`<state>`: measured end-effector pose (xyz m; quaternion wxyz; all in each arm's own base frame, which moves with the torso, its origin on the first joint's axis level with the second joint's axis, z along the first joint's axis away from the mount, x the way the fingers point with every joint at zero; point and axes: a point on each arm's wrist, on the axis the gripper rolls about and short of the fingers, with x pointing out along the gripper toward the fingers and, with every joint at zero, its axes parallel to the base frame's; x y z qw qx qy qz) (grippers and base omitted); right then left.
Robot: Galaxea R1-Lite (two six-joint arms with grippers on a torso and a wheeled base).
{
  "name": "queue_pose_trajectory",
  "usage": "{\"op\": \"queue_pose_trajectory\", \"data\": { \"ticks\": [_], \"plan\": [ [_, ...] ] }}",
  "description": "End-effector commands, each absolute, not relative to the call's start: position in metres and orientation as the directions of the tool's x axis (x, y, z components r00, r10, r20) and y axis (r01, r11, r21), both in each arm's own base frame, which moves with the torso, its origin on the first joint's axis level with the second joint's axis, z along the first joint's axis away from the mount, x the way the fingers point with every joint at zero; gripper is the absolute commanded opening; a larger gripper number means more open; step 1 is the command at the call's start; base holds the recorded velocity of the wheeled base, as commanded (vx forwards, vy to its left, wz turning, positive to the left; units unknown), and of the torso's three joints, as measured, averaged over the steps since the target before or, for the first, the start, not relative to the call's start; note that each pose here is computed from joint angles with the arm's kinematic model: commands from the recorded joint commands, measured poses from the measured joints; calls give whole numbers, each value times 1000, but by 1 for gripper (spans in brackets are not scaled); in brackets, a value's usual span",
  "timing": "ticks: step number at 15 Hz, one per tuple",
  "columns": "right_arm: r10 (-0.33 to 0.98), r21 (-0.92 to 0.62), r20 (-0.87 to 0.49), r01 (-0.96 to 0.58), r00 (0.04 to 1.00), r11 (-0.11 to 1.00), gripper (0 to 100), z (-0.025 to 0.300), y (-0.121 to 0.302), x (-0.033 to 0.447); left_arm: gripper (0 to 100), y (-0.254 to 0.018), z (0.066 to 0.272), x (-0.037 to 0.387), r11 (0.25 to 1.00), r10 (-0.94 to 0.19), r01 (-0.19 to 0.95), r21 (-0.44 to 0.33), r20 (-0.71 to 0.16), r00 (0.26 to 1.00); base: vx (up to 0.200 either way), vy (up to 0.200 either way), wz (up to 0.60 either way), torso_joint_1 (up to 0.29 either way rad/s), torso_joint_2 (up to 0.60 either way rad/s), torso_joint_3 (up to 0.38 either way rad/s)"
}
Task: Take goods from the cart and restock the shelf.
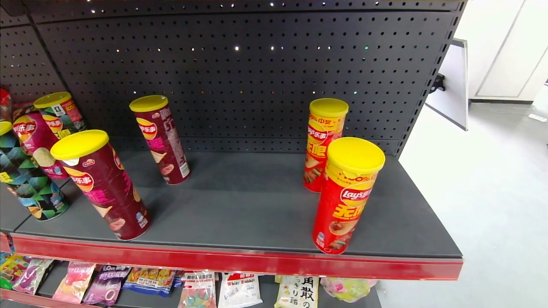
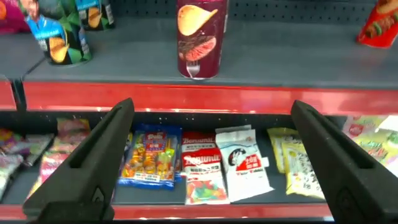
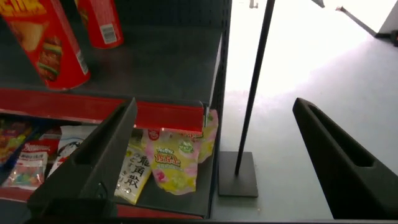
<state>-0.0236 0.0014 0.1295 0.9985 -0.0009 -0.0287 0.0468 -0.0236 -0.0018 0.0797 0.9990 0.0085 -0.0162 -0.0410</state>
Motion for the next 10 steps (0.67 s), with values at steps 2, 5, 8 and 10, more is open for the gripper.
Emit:
{"op": "queue_pose_trajectory", "data": {
  "ticks": [2,5,8,10],
  "plan": [
    [95,26,-131,-92,987,995,100,205,3,45,100,-1,76,-23,999,-37,37,37,3,999,0,0,0,0,0,0],
    [100,23,-220,-98,970,995,100,203,4,90,100,-1,76,-23,1000,-29,29,-3,2,1000,0,0,0,0,0,0],
    [125,25,-349,-124,929,992,100,189,8,119,100,-1,76,-23,1000,-29,29,-3,2,1000,0,0,0,0,0,0],
    [151,32,-419,-152,895,988,100,175,12,126,100,-1,76,-23,1000,-29,29,-3,2,1000,0,0,0,0,0,0]
  ]
}}
